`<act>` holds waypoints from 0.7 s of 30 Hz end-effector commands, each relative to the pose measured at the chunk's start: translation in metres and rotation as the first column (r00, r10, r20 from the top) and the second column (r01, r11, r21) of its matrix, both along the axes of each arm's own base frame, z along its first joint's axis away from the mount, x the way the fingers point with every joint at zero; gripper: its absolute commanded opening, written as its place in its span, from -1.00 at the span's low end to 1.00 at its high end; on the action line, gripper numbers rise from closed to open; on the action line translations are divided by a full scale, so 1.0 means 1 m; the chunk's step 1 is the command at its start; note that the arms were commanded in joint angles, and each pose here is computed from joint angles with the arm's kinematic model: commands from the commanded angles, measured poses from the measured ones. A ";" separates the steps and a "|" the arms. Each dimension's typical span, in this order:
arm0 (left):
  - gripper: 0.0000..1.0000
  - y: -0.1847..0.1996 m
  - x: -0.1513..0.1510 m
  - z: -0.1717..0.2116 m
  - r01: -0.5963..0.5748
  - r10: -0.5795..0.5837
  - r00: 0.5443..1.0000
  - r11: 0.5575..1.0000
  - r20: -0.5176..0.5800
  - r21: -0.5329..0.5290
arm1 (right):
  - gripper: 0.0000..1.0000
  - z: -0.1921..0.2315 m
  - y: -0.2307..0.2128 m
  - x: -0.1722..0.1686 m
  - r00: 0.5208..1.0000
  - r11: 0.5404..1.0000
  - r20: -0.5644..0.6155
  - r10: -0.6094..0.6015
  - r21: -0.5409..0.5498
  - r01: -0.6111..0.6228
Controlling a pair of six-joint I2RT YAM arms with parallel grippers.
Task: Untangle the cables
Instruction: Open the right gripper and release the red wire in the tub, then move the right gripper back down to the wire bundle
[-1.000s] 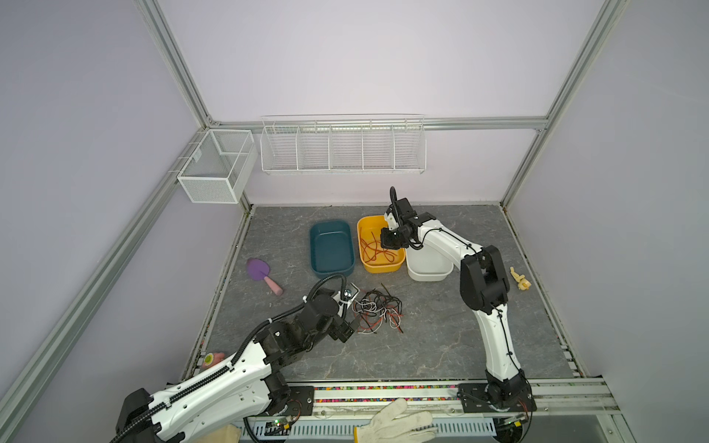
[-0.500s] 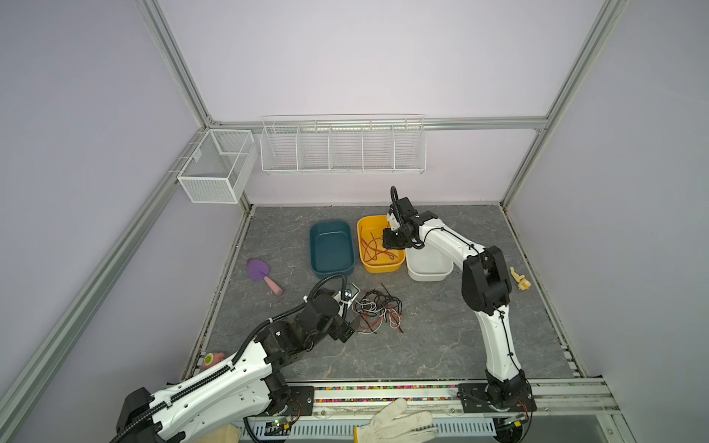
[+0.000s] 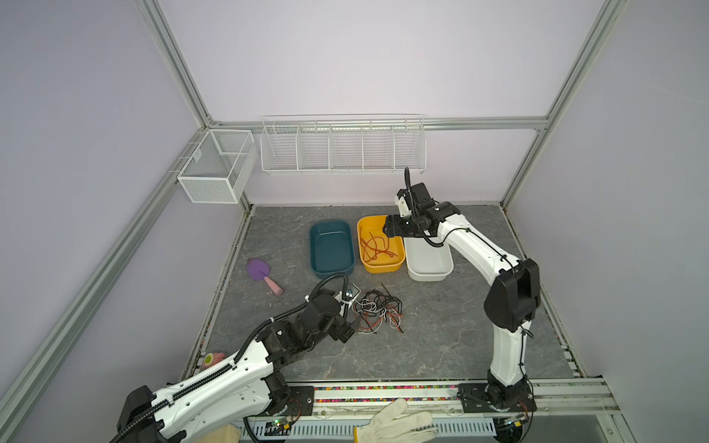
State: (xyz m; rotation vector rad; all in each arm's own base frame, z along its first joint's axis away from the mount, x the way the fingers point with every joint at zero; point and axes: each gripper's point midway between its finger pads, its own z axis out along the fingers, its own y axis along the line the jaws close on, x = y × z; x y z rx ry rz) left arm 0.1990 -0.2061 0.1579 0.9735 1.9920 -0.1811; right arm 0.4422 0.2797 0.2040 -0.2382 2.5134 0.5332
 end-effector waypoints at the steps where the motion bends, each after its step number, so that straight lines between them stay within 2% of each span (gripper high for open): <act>1: 0.99 -0.005 -0.003 0.005 0.019 -0.019 1.000 1.000 -0.017 -0.015 | 0.98 0.023 -0.003 -0.028 0.998 1.000 0.051 0.028 0.008 -0.028; 2: 0.98 -0.006 -0.003 0.003 0.018 -0.018 1.000 1.000 -0.026 -0.014 | 0.78 0.029 -0.004 -0.037 0.997 0.999 0.070 0.037 0.020 -0.038; 3: 0.99 -0.007 -0.005 0.003 0.025 -0.025 0.999 1.000 -0.033 -0.016 | 0.76 0.032 -0.005 -0.044 0.996 0.999 0.084 0.043 0.025 -0.046; 7: 0.99 -0.012 -0.007 0.004 0.029 -0.031 0.997 0.999 -0.069 -0.028 | 0.76 0.043 -0.013 -0.082 0.992 0.997 0.112 0.061 0.036 -0.065; 12: 0.98 -0.019 -0.007 0.019 -0.007 -0.005 0.993 0.995 -0.116 -0.100 | 0.76 0.043 -0.019 -0.131 0.983 0.992 0.141 0.118 0.036 -0.124; 16: 0.99 -0.031 -0.010 0.025 -0.065 0.023 0.975 0.980 -0.219 -0.186 | 0.76 0.028 -0.026 -0.161 0.974 0.985 0.159 0.158 0.041 -0.167; 21: 0.99 -0.043 -0.011 0.018 -0.175 0.079 0.929 0.955 -0.362 -0.241 | 0.76 0.003 -0.035 -0.187 0.971 0.978 0.147 0.187 0.065 -0.198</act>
